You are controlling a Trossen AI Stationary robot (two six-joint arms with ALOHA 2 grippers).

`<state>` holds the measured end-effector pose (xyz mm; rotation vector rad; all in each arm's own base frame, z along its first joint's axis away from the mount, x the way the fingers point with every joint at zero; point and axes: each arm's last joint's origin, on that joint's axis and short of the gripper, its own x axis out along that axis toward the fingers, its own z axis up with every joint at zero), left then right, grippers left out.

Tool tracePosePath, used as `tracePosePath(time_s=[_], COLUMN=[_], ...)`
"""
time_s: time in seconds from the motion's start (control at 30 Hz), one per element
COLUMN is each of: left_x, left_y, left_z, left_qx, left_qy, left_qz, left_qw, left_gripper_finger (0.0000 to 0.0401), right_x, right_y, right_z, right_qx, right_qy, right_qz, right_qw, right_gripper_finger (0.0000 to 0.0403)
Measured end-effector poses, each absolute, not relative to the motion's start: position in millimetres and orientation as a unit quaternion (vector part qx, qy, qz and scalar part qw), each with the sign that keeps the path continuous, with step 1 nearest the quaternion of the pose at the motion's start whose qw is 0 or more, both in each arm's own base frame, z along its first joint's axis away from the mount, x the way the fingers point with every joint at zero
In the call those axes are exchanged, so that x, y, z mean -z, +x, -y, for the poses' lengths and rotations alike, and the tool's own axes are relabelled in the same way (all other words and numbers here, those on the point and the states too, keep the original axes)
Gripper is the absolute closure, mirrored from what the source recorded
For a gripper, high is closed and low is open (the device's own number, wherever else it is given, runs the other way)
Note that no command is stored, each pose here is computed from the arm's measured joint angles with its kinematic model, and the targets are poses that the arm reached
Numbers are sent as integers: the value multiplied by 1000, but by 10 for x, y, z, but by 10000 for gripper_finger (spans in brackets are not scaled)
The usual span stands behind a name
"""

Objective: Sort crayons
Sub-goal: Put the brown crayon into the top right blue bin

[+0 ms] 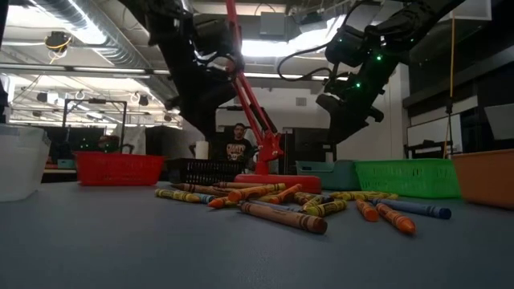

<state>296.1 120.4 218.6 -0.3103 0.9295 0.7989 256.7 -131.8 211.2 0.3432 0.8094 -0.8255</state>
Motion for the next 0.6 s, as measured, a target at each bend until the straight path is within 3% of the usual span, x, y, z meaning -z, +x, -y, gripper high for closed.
tracePosePath(time_s=[0.4,0.6], left_x=[-2169,-2163], left_y=[3079,3137], left_z=[-788,-531], left_qx=[-286,-192], left_qy=[-135,-124], left_qz=[-461,-480], left_qw=[829,847], left_gripper_finger=[334,334], right_x=[-2112,-2112], right_y=[2566,2566], right_z=[1318,1318], right_qx=[388,388], right_qy=[161,162], right_qz=[-381,-381], right_qw=[823,823], right_gripper_finger=[288,288])
